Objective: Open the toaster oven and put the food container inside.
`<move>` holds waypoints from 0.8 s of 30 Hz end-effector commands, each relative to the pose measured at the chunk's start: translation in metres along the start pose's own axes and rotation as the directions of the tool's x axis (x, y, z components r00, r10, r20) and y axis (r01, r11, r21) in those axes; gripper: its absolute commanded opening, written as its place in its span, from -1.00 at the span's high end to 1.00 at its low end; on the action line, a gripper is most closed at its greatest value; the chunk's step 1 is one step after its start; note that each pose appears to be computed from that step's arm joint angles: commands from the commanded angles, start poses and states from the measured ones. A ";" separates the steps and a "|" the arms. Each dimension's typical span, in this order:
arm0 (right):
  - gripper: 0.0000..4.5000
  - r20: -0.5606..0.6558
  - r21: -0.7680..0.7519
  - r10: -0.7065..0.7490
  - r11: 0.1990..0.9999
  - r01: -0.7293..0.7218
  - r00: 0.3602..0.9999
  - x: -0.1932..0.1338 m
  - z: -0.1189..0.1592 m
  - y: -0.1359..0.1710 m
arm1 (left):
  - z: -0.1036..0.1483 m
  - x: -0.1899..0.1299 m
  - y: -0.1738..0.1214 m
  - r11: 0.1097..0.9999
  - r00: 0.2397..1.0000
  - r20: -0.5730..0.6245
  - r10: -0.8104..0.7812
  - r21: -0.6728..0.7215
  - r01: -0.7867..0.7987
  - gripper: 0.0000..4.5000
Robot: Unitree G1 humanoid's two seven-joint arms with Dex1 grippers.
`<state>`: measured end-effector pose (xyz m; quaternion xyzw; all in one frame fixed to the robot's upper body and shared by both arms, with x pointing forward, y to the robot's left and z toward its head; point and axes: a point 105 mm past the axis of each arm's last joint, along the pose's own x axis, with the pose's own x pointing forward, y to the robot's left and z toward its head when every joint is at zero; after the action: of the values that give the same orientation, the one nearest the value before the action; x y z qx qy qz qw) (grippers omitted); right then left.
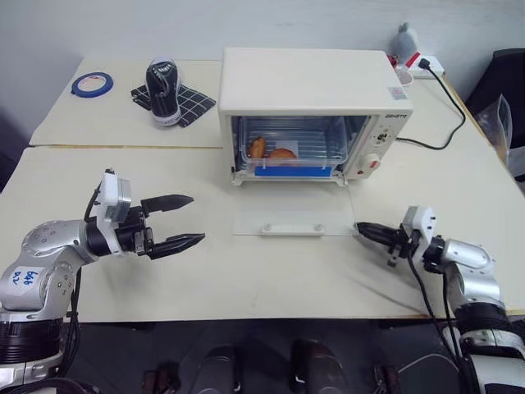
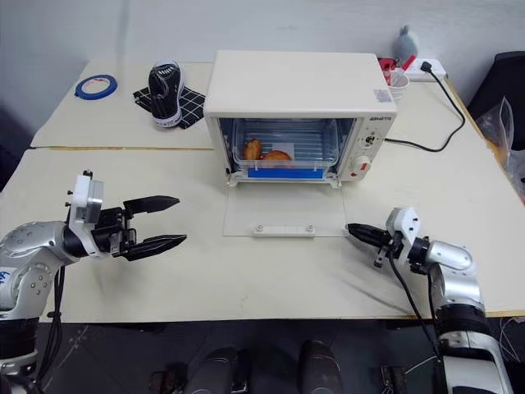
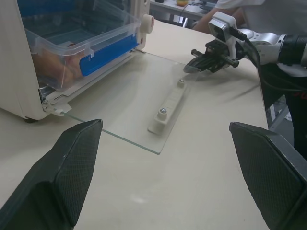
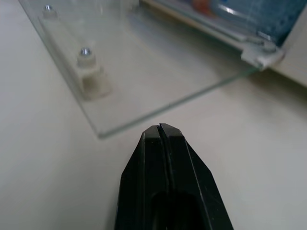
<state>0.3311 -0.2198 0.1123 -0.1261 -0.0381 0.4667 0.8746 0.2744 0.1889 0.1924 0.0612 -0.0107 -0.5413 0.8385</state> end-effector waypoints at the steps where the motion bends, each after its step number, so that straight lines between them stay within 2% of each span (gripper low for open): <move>1: 1.00 0.110 -0.046 -0.031 0.998 0.037 0.993 0.002 0.025 -0.004 | 0.021 -0.009 0.003 0.997 0.994 0.092 0.066 0.034 -0.069 -1.00; 6: 1.00 0.310 -0.024 -0.143 0.987 0.158 0.940 0.012 0.073 -0.017 | 0.023 -0.016 0.004 0.995 0.990 0.115 0.083 0.042 -0.088 -1.00; 13: 1.00 0.442 0.030 -0.176 0.983 0.182 0.880 0.027 0.120 -0.030 | 0.019 -0.011 0.012 0.989 0.977 0.167 0.130 0.043 -0.139 -1.00; 15: 1.00 0.451 0.040 -0.171 0.984 0.172 0.876 0.028 0.128 -0.033 | 0.017 -0.010 0.014 0.987 0.974 0.177 0.138 0.054 -0.149 -1.00; 17: 1.00 0.450 0.026 -0.149 0.988 0.154 0.880 0.026 0.136 -0.033 | 0.016 -0.010 0.016 0.977 0.969 0.200 0.146 0.123 -0.173 -1.00; 20: 1.00 0.401 -0.012 -0.072 0.996 0.085 0.913 0.022 0.138 -0.021 | 0.014 -0.009 0.019 0.972 0.964 0.214 0.158 0.139 -0.190 -1.00; 23: 0.75 0.307 -0.076 0.051 0.997 -0.029 0.950 0.011 0.133 0.011 | 0.005 -0.008 0.012 0.974 0.976 0.183 0.123 0.164 -0.153 -1.00; 24: 0.60 0.266 -0.112 0.101 0.991 -0.073 0.959 0.008 0.129 0.024 | 0.000 -0.009 0.007 0.983 0.983 0.163 0.086 0.146 -0.110 -1.00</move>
<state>0.3109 -0.1859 0.2245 -0.0767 -0.1685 0.4794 0.8579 0.2835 0.2002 0.1972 0.0703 -0.1288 -0.4811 0.8643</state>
